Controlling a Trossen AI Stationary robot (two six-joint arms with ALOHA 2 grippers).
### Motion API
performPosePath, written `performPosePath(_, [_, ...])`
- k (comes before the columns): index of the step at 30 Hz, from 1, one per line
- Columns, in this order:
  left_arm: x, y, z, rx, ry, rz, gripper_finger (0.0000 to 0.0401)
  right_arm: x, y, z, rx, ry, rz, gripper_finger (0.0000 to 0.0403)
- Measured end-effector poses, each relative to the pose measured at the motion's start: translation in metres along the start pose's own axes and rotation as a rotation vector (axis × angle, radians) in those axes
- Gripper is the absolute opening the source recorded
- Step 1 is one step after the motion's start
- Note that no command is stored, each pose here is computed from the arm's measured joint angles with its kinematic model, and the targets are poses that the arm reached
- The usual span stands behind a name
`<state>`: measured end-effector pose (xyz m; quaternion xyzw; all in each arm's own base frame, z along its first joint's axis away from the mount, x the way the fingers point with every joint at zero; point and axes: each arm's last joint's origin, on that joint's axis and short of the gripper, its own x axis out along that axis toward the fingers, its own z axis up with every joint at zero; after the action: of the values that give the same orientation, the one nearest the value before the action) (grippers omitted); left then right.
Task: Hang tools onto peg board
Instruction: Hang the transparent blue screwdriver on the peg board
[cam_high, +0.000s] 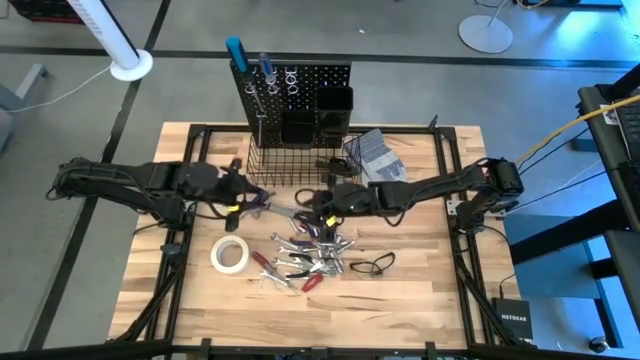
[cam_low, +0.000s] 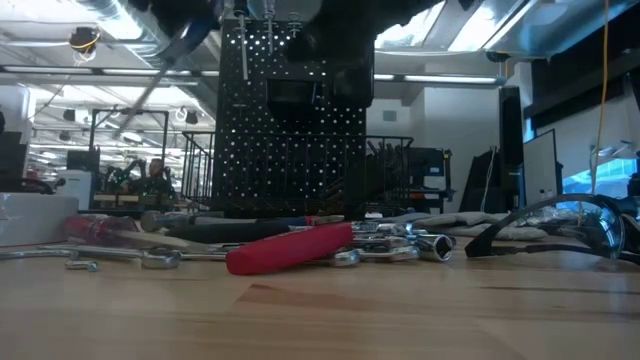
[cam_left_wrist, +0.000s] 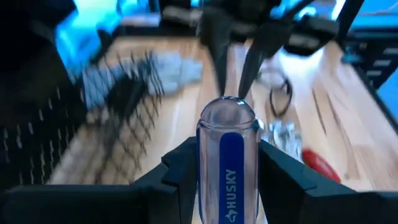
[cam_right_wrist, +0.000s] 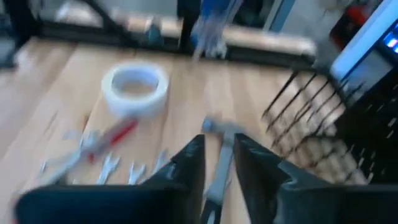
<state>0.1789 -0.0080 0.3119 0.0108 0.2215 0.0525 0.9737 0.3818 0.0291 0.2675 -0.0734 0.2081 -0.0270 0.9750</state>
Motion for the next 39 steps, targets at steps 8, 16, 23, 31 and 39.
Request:
performPosePath(8, [-0.002,0.0,0.022,0.084,-0.228,0.007,0.0123,0.011,-0.019,0.017,0.035,-0.269,0.02,0.0197])
performPosePath(16, [-0.005,0.0,0.033,0.089,-0.339,0.018,0.0123,0.032,-0.021,0.026,0.011,-0.47,0.082,0.022])
performPosePath(23, [-0.005,0.001,0.036,0.088,-0.375,0.021,0.0123,0.043,-0.024,0.049,0.012,-0.528,0.028,0.022])
performPosePath(31, [-0.006,0.001,0.037,0.099,-0.381,0.025,0.0123,0.041,-0.025,0.057,-0.013,-0.574,0.027,0.0175])
performPosePath(39, [-0.002,0.0,0.037,0.107,-0.38,0.044,0.0133,0.041,-0.025,0.057,-0.01,-0.568,0.028,0.0141])
